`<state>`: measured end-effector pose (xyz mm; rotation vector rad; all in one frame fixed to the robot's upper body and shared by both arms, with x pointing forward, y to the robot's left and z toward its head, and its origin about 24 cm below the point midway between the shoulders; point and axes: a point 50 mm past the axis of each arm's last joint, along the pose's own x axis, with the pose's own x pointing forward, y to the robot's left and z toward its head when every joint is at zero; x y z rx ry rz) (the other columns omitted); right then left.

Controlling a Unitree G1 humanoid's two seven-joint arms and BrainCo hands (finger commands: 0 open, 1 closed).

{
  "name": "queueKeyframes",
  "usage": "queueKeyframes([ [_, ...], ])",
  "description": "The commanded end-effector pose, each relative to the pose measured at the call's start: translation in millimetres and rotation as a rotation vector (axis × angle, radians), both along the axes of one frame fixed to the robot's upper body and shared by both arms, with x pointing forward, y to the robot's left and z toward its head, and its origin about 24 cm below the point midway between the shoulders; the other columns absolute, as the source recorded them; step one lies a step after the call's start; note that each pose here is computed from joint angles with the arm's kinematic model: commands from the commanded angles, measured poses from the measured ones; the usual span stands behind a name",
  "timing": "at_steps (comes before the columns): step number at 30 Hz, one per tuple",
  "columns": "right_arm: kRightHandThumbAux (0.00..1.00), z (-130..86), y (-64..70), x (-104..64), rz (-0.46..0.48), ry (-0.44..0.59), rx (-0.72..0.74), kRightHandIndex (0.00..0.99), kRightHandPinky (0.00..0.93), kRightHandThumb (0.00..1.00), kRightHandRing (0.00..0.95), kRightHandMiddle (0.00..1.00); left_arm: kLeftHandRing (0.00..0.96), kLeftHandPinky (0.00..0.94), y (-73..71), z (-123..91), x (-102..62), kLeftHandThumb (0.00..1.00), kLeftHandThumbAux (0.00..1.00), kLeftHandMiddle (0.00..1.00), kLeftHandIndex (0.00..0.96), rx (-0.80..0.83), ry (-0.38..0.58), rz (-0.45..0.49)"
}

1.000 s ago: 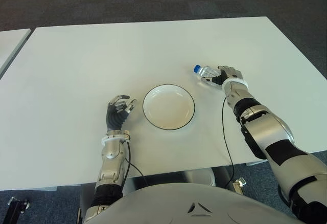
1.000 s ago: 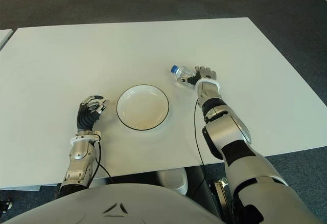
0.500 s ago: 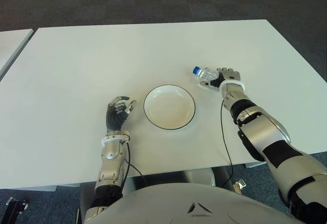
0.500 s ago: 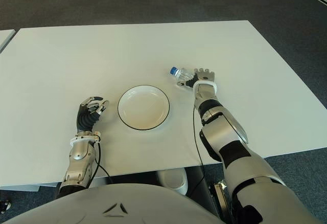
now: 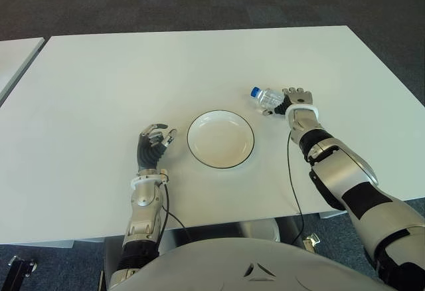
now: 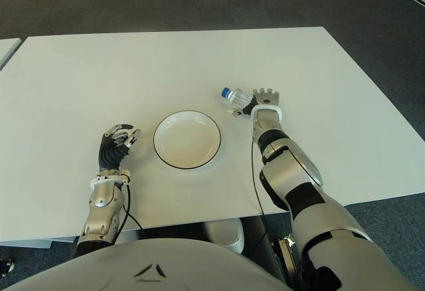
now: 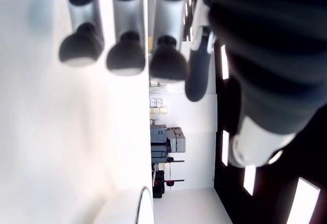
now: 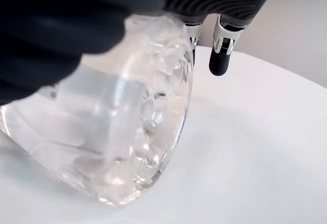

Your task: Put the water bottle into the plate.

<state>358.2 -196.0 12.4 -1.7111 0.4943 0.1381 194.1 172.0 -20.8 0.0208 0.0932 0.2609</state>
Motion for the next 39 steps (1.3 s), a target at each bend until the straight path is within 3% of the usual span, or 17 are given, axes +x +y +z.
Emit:
queueKeyframes([
  [1, 0.437, -66.1, -3.8, -54.2, -0.044, 0.243, 0.013, 0.268, 0.228, 0.656, 0.115, 0.124, 0.854, 0.834, 1.9, -4.0, -2.6, 0.7, 0.72, 0.854, 0.437, -0.001, 0.02, 0.005],
  [3, 0.459, -66.1, -2.9, -54.2, -0.05, 0.232, 0.024, 0.335, 0.261, 0.66, 0.151, 0.165, 0.854, 0.832, 2.0, -4.0, -2.6, 0.7, 0.72, 0.854, 0.437, -0.002, 0.018, 0.004],
  [5, 0.603, -66.1, -1.5, -54.0, -0.057, 0.221, 0.04, 0.389, 0.31, 0.691, 0.193, 0.205, 0.852, 0.827, 2.3, -3.9, -2.3, 0.7, 0.72, 0.853, 0.437, -0.002, 0.017, 0.001],
  [7, 0.652, -66.1, -0.5, -54.0, -0.068, 0.208, 0.056, 0.409, 0.35, 0.702, 0.227, 0.233, 0.851, 0.822, 2.6, -3.9, -2.2, 0.7, 0.72, 0.853, 0.437, -0.003, 0.015, -0.002],
  [8, 0.671, -66.2, -0.2, -54.1, -0.073, 0.203, 0.062, 0.418, 0.418, 0.706, 0.313, 0.309, 0.85, 0.818, 2.6, -3.8, -2.3, 0.7, 0.72, 0.852, 0.437, -0.004, 0.015, -0.003],
  [10, 0.687, -66.4, 2.6, -54.2, -0.075, 0.188, 0.065, 0.426, 0.479, 0.71, 0.389, 0.376, 0.849, 0.815, 2.9, -3.8, -2.5, 0.7, 0.72, 0.851, 0.437, -0.004, 0.015, -0.006],
  [11, 0.696, -66.3, 4.0, -54.1, -0.07, 0.178, 0.062, 0.43, 0.588, 0.71, 0.505, 0.493, 0.848, 0.816, 3.2, -3.8, -2.6, 0.7, 0.72, 0.851, 0.437, -0.004, 0.015, -0.007],
  [14, 0.708, -65.9, 4.3, -53.8, -0.059, 0.164, 0.051, 0.436, 0.733, 0.707, 0.663, 0.655, 0.848, 0.817, 3.3, -3.6, -2.9, 0.7, 0.72, 0.851, 0.437, -0.005, 0.014, -0.007],
  [18, 0.717, -65.0, 4.8, -53.0, -0.044, 0.15, 0.036, 0.438, 0.803, 0.702, 0.748, 0.748, 0.846, 0.813, 3.8, -3.0, -2.5, 0.699, 0.72, 0.85, 0.437, -0.006, 0.011, -0.007],
  [24, 0.724, -60.5, -3.0, -49.7, -0.07, 0.125, 0.063, 0.437, 0.837, 0.696, 0.796, 0.795, 0.844, 0.812, 3.8, -3.1, -2.6, 0.699, 0.72, 0.847, 0.436, -0.007, 0.015, -0.009],
  [39, 0.728, -57.9, -1.0, -47.3, -0.183, 0.052, 0.214, 0.436, 0.875, 0.696, 0.84, 0.781, 0.849, 0.817, 4.9, -2.5, -1.7, 0.699, 0.72, 0.85, 0.436, 0.003, 0.012, -0.013],
])
